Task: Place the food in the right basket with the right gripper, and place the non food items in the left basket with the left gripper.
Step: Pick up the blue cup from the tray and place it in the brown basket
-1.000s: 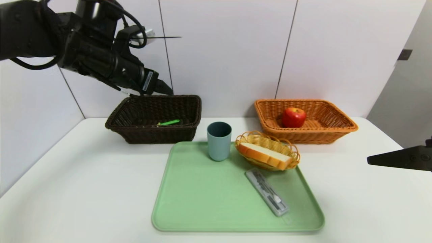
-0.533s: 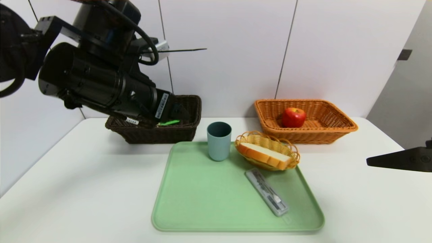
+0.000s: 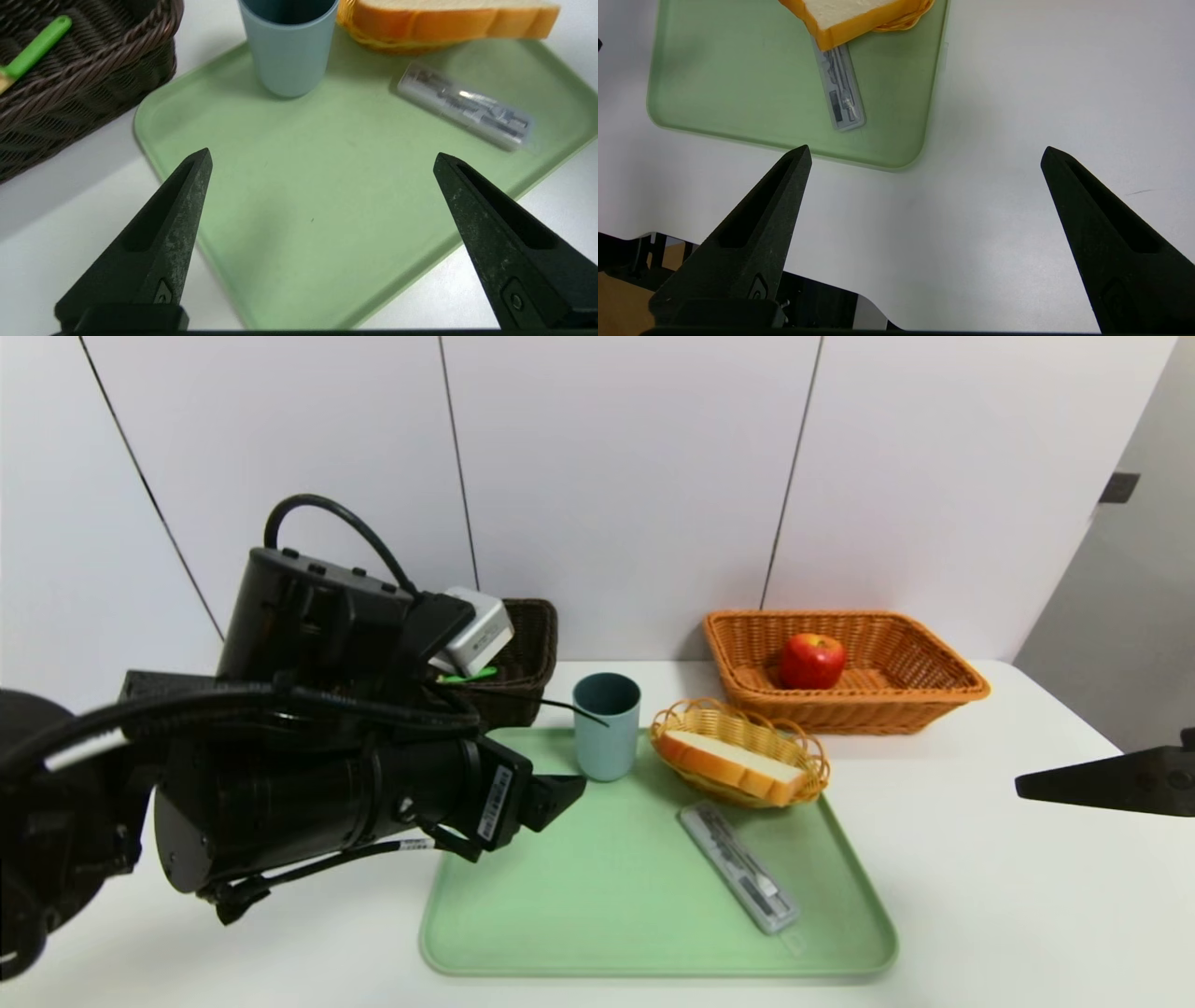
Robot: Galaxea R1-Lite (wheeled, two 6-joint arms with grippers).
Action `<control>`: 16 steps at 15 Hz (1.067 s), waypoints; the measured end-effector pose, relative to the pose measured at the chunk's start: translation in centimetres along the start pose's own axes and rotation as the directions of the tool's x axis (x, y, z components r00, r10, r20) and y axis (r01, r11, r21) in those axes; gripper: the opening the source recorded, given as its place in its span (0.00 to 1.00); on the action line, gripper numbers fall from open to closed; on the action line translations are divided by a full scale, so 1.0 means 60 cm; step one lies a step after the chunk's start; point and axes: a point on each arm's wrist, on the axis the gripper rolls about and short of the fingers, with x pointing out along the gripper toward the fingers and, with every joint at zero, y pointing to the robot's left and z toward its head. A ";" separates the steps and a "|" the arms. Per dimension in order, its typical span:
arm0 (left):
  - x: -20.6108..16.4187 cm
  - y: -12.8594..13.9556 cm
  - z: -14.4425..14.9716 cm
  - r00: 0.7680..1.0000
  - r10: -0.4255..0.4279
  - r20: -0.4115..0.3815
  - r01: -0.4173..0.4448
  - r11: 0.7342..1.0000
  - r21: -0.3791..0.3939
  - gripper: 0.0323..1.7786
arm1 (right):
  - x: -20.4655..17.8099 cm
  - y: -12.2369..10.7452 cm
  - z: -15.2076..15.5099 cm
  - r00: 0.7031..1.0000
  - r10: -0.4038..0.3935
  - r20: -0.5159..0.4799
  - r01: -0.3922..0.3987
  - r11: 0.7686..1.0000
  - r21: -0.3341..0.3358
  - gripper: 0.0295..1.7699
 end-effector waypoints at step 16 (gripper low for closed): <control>0.167 -0.026 -0.079 0.960 -0.034 0.276 0.037 0.999 -0.005 0.95 | 0.007 -0.003 -0.005 1.000 -0.021 -0.021 0.021 1.000 -0.001 0.96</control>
